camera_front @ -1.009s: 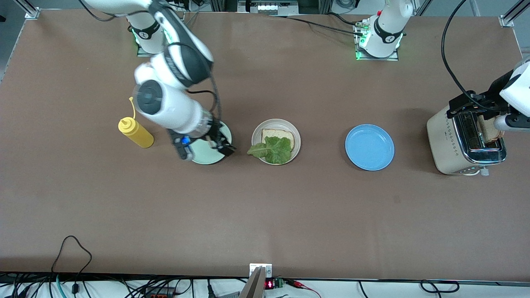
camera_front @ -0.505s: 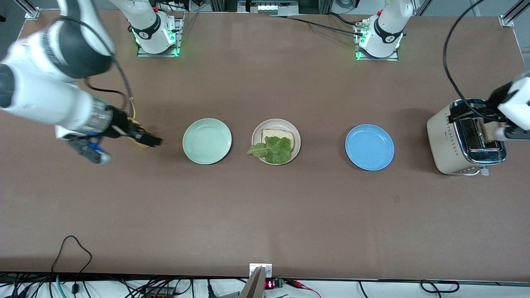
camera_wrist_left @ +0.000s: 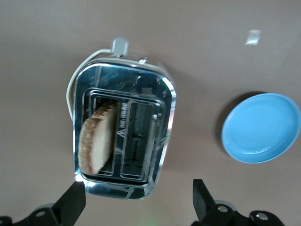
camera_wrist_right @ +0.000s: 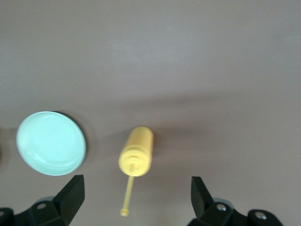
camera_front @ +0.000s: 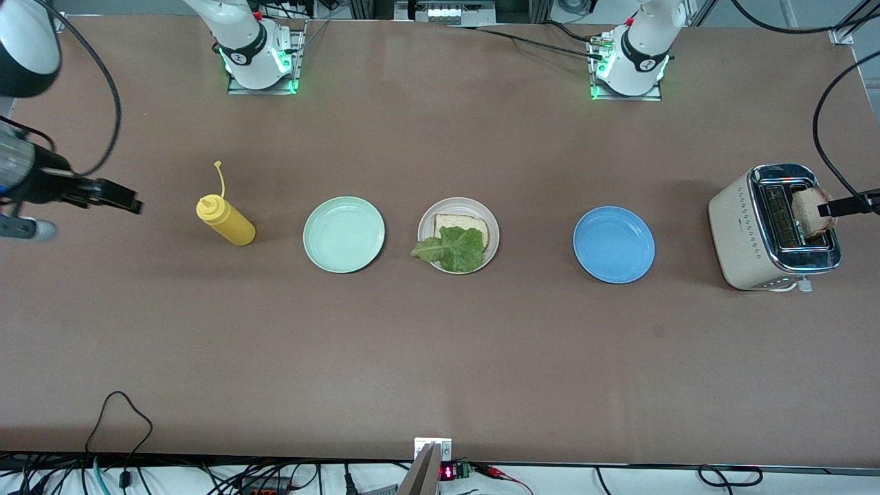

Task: Make sandwich in beige plate with both arms
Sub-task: 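Withdraw the right gripper past the mustard bottle to its rest pose, then lower the left gripper onto the toasted bread slice in the toaster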

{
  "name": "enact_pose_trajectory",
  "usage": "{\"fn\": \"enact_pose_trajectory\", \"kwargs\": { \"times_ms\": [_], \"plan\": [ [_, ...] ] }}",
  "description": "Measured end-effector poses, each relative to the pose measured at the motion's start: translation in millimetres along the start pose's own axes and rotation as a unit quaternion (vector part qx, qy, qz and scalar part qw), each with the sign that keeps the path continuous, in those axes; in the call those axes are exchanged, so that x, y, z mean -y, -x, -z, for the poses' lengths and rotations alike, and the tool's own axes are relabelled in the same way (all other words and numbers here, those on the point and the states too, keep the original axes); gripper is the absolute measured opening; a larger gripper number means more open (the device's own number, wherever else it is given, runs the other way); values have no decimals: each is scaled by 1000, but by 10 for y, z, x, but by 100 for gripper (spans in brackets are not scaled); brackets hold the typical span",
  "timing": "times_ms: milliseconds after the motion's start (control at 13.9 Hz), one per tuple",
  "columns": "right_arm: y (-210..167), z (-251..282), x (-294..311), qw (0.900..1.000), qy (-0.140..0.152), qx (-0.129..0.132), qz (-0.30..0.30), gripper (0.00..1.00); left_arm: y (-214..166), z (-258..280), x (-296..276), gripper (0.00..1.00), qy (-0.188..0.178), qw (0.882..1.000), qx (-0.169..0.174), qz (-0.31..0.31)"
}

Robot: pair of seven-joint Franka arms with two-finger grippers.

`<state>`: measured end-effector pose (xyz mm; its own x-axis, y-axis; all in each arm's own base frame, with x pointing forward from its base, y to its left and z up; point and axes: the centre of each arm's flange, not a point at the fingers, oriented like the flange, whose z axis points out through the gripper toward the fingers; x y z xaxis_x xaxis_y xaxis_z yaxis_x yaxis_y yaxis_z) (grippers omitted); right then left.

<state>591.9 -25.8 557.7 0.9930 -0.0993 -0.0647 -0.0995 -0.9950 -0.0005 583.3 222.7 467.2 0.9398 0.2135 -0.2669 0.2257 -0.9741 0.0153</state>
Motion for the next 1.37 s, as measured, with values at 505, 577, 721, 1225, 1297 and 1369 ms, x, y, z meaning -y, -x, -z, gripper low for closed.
{"fn": "enact_pose_trajectory", "kwargs": {
  "times_ms": [505,577,721,1225,1297,1369],
  "plan": [
    [432,608,-666,999,10,-24,-26,100,-236,-651,725,100,25,998,25,-61],
    [432,578,-676,999,10,-17,-27,100,-239,-675,741,100,27,997,27,-63],
    [423,520,-664,1000,10,-5,-26,100,-255,-770,785,100,31,997,34,-67],
    [371,370,-471,1000,10,18,-4,100,-268,-1069,793,90,43,994,64,-79],
    [371,373,-370,1000,11,17,5,100,-255,-1097,784,77,45,993,70,-79],
    [371,373,-281,1000,12,17,12,100,-244,-1112,774,66,47,993,76,-80]
  ]
}}
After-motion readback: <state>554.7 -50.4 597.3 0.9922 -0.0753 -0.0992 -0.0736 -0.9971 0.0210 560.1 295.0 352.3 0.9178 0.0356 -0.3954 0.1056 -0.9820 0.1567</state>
